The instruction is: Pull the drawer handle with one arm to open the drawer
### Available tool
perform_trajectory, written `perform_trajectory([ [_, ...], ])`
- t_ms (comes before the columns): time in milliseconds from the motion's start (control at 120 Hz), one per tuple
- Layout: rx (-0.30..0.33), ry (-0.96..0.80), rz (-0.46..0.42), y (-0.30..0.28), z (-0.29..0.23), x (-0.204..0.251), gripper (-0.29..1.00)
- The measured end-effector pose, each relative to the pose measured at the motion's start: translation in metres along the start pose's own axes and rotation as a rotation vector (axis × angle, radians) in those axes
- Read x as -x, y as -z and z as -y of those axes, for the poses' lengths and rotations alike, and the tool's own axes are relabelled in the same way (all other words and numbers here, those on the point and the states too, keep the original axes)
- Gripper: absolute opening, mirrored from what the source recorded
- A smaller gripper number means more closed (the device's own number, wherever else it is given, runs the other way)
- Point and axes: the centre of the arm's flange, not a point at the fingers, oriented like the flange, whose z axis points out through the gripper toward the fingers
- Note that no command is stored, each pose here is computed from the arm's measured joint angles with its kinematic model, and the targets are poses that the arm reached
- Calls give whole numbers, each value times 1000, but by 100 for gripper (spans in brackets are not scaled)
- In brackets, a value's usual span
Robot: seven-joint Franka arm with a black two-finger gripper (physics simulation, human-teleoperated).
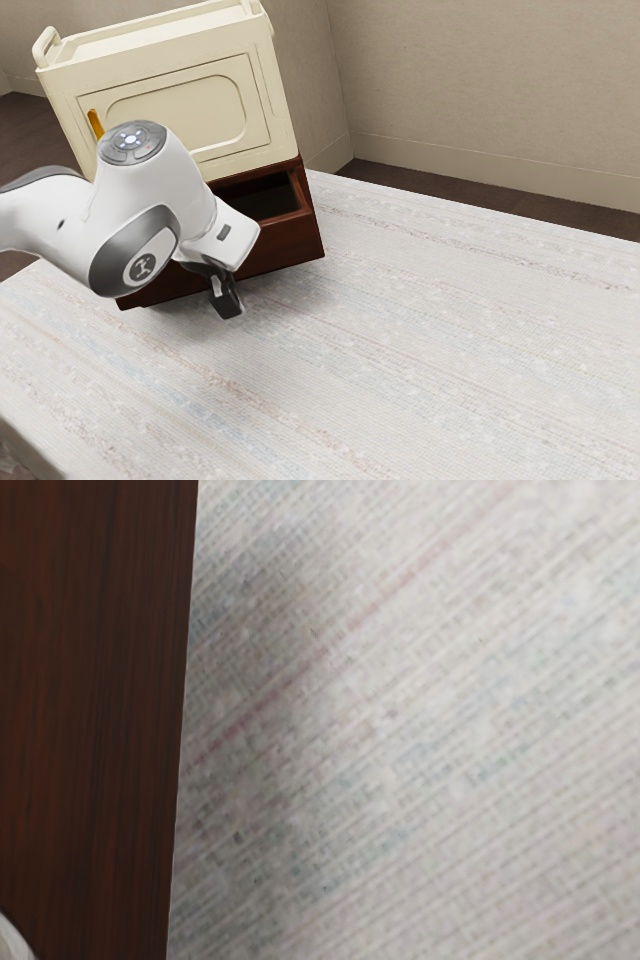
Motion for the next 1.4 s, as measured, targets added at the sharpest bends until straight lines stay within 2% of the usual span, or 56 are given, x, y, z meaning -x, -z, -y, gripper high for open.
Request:
perform_trajectory([
  [92, -2, 2, -2, 3, 0, 1, 56],
  [242, -1, 3, -4, 5, 0, 0, 54],
  [492, -8, 3, -9, 11, 1, 1, 44],
  [592, -11, 2, -9, 15, 1, 1, 36],
  [817, -9, -2, -6, 18, 0, 1, 33],
  [1108, -16, -4, 4, 34, 0, 7, 53],
  [1175, -19, -6, 4, 39, 0, 8, 55],
  [1242, -24, -12, -2, 46, -2, 4, 51],
  [1292, -26, -24, -13, 53, -7, -4, 49],
  [1400, -26, -13, -86, 107, -5, -32, 57],
])
